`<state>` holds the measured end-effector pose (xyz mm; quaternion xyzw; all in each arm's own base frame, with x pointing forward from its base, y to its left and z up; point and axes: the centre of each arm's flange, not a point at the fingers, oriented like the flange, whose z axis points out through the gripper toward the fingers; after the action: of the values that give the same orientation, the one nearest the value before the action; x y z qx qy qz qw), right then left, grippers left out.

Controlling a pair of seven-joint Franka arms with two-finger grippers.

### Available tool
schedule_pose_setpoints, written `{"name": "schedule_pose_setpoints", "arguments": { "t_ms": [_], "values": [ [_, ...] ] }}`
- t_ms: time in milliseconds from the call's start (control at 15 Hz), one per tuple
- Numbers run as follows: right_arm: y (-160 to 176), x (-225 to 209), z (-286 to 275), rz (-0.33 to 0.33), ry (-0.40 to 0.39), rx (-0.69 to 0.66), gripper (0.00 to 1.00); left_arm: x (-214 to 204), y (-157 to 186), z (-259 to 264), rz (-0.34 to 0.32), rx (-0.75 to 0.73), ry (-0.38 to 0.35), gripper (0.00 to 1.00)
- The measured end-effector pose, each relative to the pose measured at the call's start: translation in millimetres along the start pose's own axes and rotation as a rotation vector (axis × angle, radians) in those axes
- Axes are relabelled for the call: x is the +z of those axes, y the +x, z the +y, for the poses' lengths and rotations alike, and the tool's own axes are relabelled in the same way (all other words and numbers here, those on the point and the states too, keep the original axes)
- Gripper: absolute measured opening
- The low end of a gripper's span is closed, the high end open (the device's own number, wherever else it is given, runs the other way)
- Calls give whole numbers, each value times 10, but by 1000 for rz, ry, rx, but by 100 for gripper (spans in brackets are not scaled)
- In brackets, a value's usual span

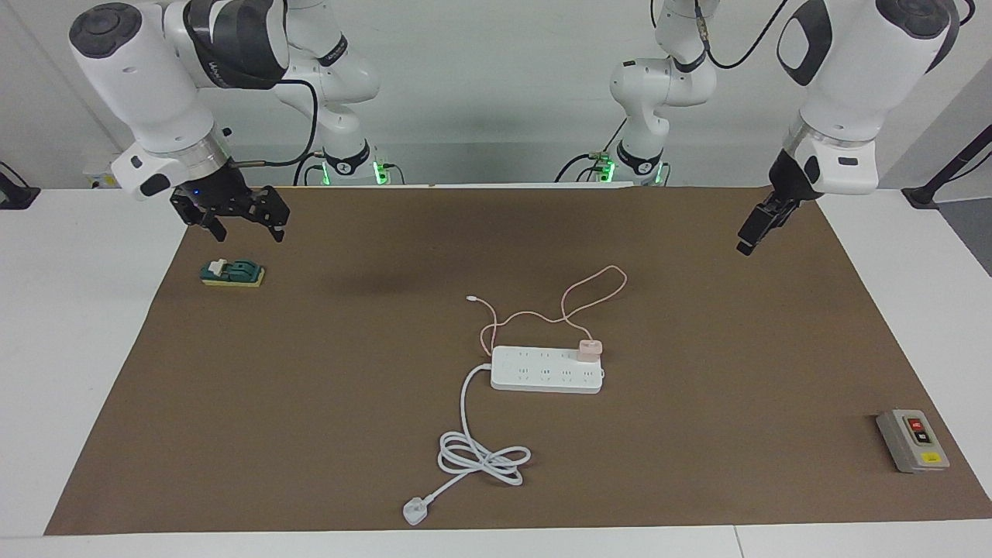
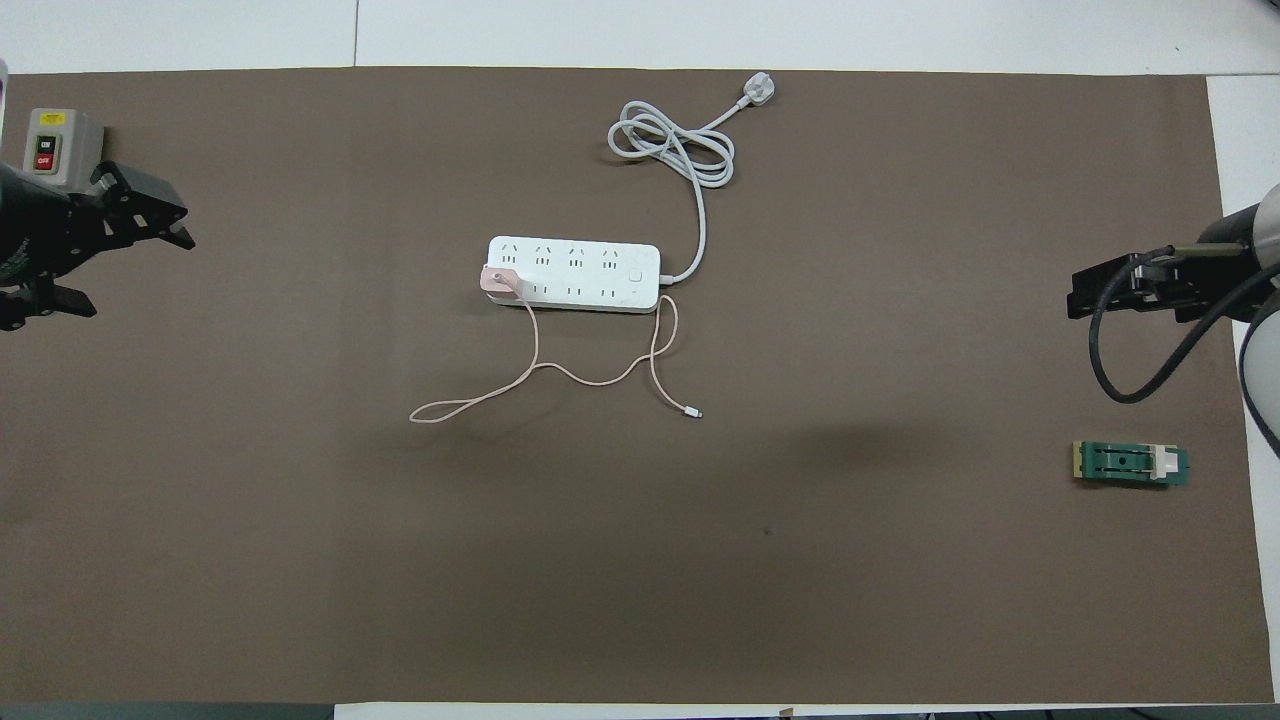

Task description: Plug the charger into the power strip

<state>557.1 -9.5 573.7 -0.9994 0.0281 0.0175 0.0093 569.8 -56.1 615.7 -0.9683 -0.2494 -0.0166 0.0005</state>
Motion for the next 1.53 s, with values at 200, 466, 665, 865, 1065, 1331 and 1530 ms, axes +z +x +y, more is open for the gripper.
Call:
{"name": "schedule_pose_setpoints", "arguments": {
  "t_ms": [200, 466, 665, 865, 1065, 1331, 1530],
  "values": [
    [0, 0, 0, 0, 0, 0, 100, -98, 39, -242, -12, 142, 8, 100],
    [0, 0, 0, 0, 0, 0, 100, -130, 157, -512, -16, 338, 9, 100],
    [0, 0, 0, 0, 0, 0, 100, -92, 182, -581, -25, 403, 11, 100],
    [0, 0, 0, 0, 0, 0, 100, 14, 85, -521, -49, 422, 18, 100],
    [0, 0, 0, 0, 0, 0, 100, 24, 33, -515, -53, 438, 19, 100],
    [0, 0, 0, 0, 0, 0, 100, 13, 9, -488, -53, 476, 17, 100],
    [0, 0, 0, 0, 0, 0, 100, 13, -30, -425, -63, 498, -16, 100]
  ]
}}
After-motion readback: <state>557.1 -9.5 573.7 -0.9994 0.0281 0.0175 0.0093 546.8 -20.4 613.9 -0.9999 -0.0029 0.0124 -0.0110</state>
